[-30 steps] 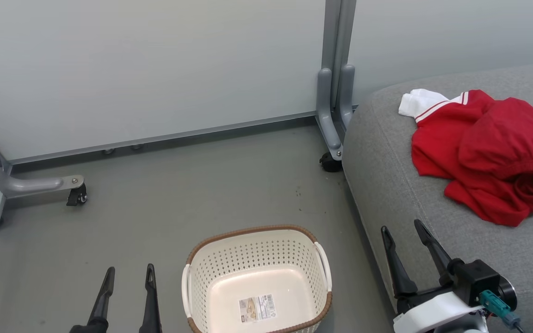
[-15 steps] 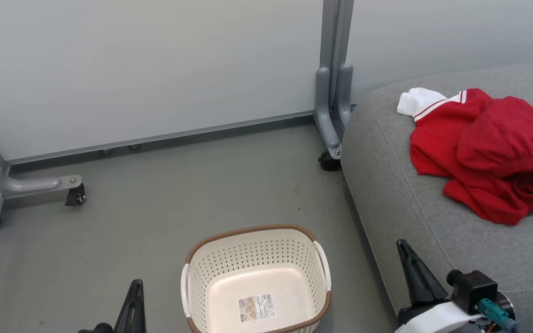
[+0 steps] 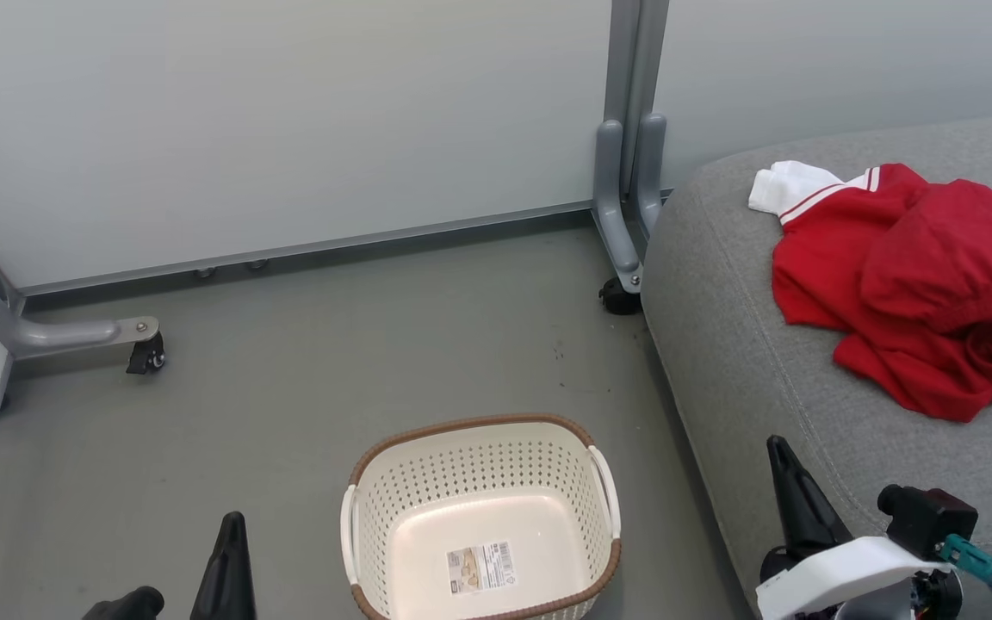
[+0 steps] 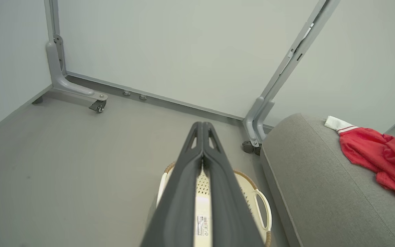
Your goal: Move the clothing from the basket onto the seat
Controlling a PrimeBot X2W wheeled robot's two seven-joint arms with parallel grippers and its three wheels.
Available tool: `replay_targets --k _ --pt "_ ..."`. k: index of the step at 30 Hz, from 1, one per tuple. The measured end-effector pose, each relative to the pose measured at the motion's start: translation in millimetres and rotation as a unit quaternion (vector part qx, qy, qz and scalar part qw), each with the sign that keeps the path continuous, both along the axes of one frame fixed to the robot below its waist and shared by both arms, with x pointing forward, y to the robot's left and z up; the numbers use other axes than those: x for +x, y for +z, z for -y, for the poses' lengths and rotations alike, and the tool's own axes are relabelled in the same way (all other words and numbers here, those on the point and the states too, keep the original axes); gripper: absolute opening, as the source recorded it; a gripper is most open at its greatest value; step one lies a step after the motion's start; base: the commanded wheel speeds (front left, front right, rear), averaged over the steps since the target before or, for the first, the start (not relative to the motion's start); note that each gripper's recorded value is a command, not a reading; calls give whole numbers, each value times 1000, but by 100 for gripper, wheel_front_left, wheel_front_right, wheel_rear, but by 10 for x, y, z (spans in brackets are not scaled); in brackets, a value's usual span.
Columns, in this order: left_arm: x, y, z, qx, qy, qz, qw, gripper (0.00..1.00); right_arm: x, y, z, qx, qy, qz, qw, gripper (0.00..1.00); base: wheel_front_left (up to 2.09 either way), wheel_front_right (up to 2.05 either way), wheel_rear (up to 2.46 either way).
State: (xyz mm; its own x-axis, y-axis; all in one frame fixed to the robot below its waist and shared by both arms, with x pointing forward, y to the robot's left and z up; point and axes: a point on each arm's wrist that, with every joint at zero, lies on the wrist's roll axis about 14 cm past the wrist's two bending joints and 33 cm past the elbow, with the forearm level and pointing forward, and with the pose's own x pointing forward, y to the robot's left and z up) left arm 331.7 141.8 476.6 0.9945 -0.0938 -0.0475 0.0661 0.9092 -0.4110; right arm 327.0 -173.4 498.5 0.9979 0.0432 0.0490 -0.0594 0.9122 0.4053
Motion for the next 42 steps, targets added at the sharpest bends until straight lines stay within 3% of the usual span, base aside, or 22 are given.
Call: replay_targets --k 18,42 --pt "154 14 -133 -136 27 -23 990 0 124 -7 133 138 -20 -19 990 0 0 0 0" --pt "296 56 -271 -281 45 -36 958 0 277 4 227 284 -28 -31 958 0 0 0 0"
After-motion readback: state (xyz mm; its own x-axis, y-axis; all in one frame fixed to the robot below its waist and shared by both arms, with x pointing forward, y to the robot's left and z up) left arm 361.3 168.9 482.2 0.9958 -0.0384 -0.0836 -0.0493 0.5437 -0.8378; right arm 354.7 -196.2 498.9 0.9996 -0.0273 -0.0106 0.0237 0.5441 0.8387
